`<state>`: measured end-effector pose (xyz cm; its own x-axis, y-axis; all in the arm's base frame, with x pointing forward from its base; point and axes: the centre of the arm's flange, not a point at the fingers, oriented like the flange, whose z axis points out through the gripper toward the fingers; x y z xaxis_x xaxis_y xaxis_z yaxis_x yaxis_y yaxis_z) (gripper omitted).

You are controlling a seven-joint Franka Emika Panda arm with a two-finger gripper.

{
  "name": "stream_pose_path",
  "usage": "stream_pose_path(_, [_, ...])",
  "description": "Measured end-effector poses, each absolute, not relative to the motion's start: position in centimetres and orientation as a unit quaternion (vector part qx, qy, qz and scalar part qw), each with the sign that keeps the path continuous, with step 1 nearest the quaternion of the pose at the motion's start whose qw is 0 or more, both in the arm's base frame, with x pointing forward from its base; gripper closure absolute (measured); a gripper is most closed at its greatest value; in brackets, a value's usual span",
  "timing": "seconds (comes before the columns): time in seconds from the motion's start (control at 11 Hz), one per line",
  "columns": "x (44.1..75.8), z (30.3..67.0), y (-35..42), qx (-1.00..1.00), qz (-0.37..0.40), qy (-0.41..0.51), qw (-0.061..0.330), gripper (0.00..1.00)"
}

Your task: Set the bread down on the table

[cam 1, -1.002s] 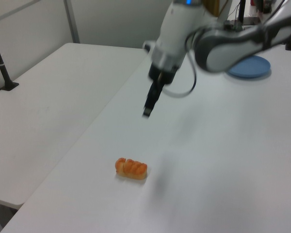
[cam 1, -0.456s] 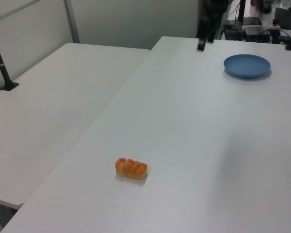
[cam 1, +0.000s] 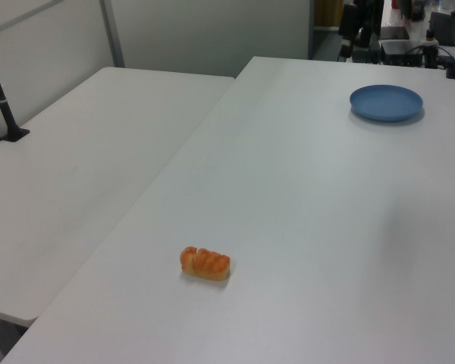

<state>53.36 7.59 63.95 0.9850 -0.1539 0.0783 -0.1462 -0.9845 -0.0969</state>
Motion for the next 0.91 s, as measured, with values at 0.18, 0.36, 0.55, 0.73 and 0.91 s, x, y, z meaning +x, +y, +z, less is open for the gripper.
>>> stream_pose_path(0.18, [53.4, 62.7, 6.2, -0.998, -0.033, 0.037, 0.041, 0.00])
stream_pose_path(0.36, [53.9, 61.6, 5.7, -0.998, -0.026, -0.033, 0.038, 0.00])
stream_pose_path(0.55, [54.7, 60.8, 5.6, -0.996, -0.029, -0.075, 0.037, 0.00])
stream_pose_path(0.73, [55.0, 60.6, 5.4, -0.995, -0.032, -0.082, 0.037, 0.00])
stream_pose_path(0.91, [55.0, 60.7, 5.3, -0.995, -0.032, -0.082, 0.036, 0.00])
